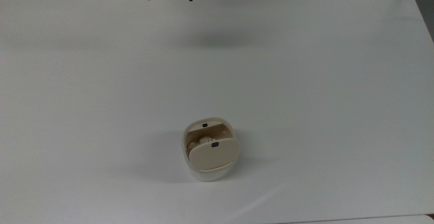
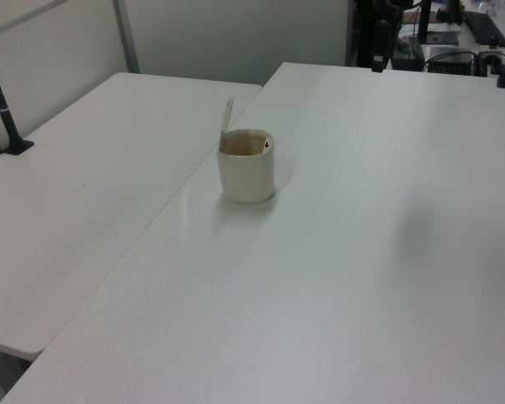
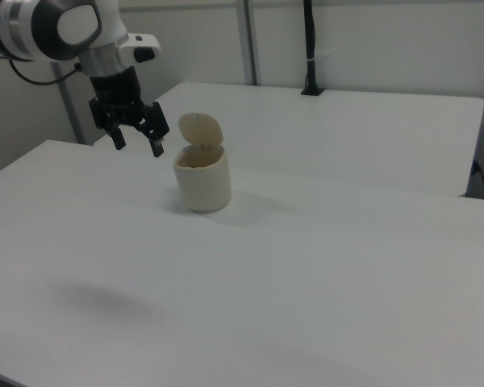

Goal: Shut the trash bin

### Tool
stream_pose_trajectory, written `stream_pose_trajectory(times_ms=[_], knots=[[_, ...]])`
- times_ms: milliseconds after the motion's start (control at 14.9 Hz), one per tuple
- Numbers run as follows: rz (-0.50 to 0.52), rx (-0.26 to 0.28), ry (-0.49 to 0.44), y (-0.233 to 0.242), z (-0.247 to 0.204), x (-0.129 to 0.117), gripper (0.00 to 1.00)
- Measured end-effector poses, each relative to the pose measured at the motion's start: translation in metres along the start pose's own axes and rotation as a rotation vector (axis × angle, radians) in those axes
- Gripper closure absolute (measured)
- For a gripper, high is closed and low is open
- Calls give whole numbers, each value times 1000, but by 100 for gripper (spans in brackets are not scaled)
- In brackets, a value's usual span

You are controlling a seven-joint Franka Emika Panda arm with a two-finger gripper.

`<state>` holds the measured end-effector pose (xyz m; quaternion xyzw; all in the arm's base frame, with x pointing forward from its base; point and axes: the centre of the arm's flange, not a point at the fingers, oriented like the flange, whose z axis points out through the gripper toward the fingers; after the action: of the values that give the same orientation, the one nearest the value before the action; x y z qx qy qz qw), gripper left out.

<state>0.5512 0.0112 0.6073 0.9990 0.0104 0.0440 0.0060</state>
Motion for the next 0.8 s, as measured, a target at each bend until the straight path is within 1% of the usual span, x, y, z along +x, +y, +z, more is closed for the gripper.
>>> stream_pose_trajectory(times_ms=[803], knots=[[-8, 0, -3, -5, 2, 1, 0]])
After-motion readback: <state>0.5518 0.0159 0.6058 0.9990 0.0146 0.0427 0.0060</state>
